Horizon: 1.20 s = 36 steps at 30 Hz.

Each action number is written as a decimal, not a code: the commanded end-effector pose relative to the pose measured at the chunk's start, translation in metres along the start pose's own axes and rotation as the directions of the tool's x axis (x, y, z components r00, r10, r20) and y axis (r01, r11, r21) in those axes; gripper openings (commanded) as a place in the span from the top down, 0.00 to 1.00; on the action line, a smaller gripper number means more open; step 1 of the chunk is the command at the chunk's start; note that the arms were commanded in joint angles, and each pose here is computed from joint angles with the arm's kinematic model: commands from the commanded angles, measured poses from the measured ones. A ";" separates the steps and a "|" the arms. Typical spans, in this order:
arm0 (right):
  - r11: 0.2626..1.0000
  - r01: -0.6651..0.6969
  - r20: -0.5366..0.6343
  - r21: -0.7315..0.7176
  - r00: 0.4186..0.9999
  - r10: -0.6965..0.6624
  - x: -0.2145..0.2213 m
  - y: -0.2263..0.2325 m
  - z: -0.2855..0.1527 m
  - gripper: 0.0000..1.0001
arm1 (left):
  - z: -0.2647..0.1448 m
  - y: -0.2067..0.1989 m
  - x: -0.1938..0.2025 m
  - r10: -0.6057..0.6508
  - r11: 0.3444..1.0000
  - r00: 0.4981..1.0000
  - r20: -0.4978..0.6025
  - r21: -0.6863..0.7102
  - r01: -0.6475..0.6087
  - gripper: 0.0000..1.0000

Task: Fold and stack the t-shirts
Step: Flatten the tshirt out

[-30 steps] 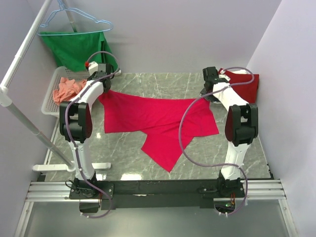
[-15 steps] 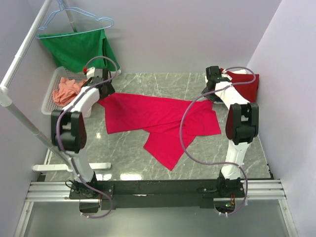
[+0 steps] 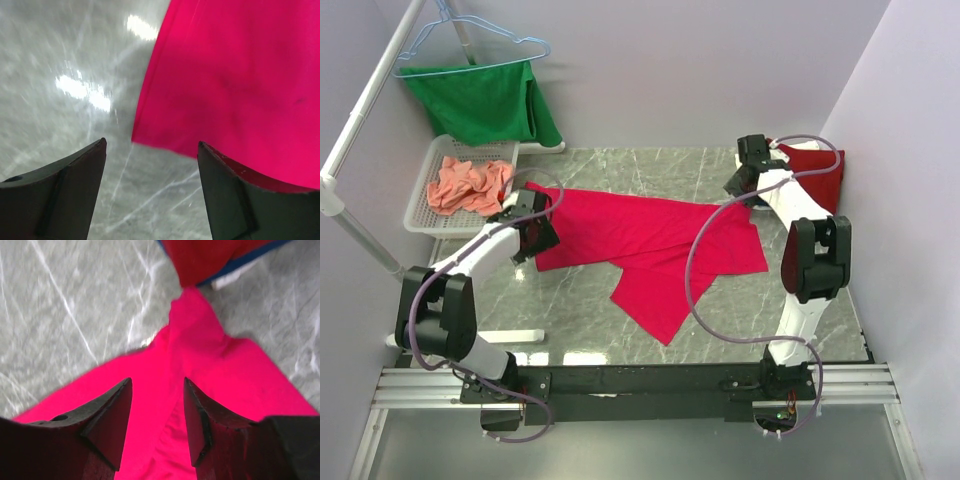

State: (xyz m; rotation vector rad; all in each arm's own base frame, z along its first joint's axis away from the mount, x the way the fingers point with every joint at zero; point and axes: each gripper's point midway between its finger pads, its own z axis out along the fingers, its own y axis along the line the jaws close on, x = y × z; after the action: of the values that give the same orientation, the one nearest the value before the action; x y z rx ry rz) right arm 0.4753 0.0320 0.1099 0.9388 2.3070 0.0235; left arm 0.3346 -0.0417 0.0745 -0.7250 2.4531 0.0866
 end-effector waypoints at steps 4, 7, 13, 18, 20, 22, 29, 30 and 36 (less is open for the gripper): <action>0.998 0.027 0.019 -0.061 0.999 -0.026 0.010 0.006 -0.031 0.47 | 0.019 -0.003 0.024 -0.073 0.997 0.996 -0.042 -0.004 0.073 0.28; 0.998 0.033 0.003 -0.048 0.999 -0.032 0.018 -0.001 -0.031 0.48 | 0.028 -0.004 0.027 -0.076 0.997 0.996 -0.047 -0.018 0.076 0.30; 0.999 0.030 0.000 -0.039 1.000 -0.030 0.023 -0.009 -0.035 0.48 | 0.037 -0.004 0.033 -0.080 0.996 0.994 -0.075 -0.052 0.076 0.38; 0.999 0.026 -0.010 -0.031 1.000 -0.026 0.026 -0.012 -0.034 0.49 | 0.039 0.002 0.036 -0.083 0.993 0.994 -0.078 -0.088 0.076 0.44; 0.999 0.025 -0.016 -0.029 1.000 -0.025 0.028 -0.013 -0.034 0.49 | 0.041 0.003 0.038 -0.081 0.993 0.993 -0.087 -0.097 0.072 0.49; 0.999 0.022 -0.022 -0.025 0.999 -0.023 0.029 -0.013 -0.033 0.50 | 0.042 0.003 0.039 -0.083 0.992 0.992 -0.094 -0.101 0.074 0.56; 1.000 0.018 -0.028 0.001 0.999 -0.018 0.032 -0.021 -0.037 0.51 | 0.023 0.007 0.016 -0.082 0.990 0.997 -0.011 -0.113 0.080 0.99; 1.000 0.019 -0.030 0.007 0.999 -0.018 0.033 -0.024 -0.037 0.51 | 0.019 0.008 0.010 -0.081 0.990 0.997 0.006 -0.115 0.081 0.99; 0.995 0.017 -0.012 0.100 1.000 -0.015 0.037 -0.053 -0.045 0.49 | -0.025 0.019 -0.047 -0.101 0.979 0.975 0.198 -0.157 0.133 0.99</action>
State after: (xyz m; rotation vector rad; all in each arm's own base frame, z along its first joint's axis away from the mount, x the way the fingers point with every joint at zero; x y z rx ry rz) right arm 0.4130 0.0427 0.0903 0.9272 2.4095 -0.0179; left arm 0.3270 -0.0340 0.0531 -0.8711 2.4483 0.2166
